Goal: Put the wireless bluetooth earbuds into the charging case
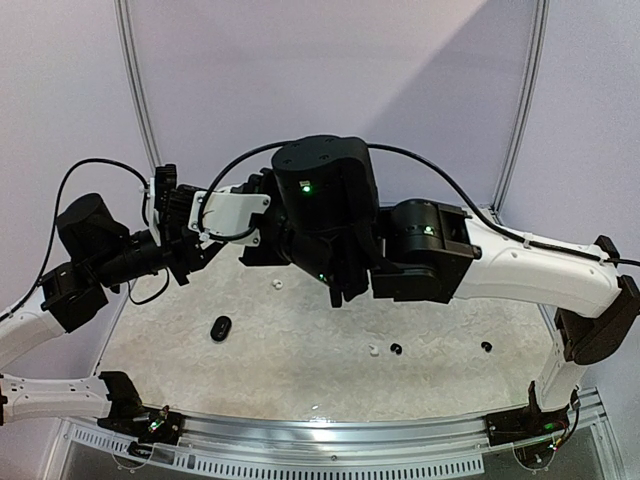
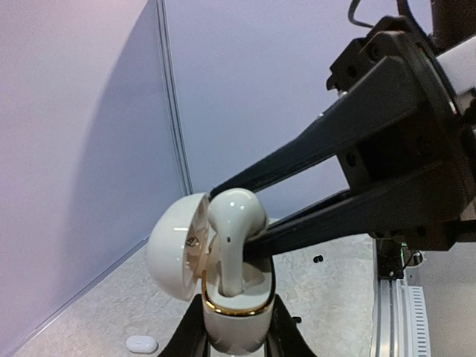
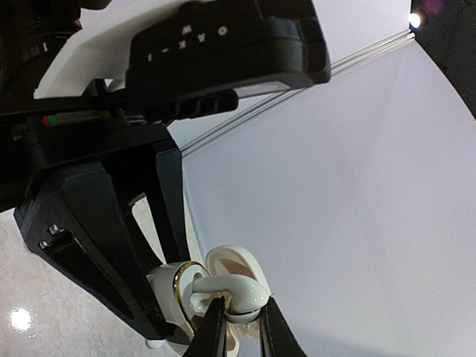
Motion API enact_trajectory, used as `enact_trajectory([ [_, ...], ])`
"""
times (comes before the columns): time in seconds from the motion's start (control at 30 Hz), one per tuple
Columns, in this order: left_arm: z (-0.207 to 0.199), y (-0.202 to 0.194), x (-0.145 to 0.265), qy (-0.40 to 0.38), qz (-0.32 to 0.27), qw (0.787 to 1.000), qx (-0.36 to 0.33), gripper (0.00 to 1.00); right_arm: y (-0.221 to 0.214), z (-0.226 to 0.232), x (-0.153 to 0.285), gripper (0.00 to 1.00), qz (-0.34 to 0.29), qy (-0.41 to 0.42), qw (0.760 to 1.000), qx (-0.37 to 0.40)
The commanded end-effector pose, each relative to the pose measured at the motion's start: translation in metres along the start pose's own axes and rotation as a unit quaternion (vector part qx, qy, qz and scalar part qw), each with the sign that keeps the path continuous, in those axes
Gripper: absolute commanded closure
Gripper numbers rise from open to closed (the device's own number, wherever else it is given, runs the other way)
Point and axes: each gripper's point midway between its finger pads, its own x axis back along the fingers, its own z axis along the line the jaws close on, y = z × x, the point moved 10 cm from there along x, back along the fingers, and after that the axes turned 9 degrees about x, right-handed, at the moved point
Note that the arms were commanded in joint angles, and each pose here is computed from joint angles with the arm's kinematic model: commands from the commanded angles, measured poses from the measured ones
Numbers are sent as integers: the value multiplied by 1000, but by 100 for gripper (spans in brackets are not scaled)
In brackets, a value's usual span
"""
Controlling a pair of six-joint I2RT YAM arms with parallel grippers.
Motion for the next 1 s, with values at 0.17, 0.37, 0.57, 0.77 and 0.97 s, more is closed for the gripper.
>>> enact_trajectory([
  [0.17, -4, 12, 2, -2, -23, 1000, -19, 100, -2, 12, -3, 100, 2, 38, 999, 10],
  [0.37, -5, 11, 3, -4, -23, 999, -24, 100, -4, 10, 1, 100, 2, 43, 999, 13],
  [0.57, -6, 11, 4, -8, -27, 999, -41, 100, -4, 9, -2, 100, -13, 49, 999, -8],
  [0.77, -6, 12, 4, -10, -31, 998, -46, 100, -7, 8, -5, 100, -32, 71, 996, -42],
  [0.97, -7, 12, 6, -8, -31, 998, -48, 100, -15, 10, -6, 100, -7, 74, 997, -37],
])
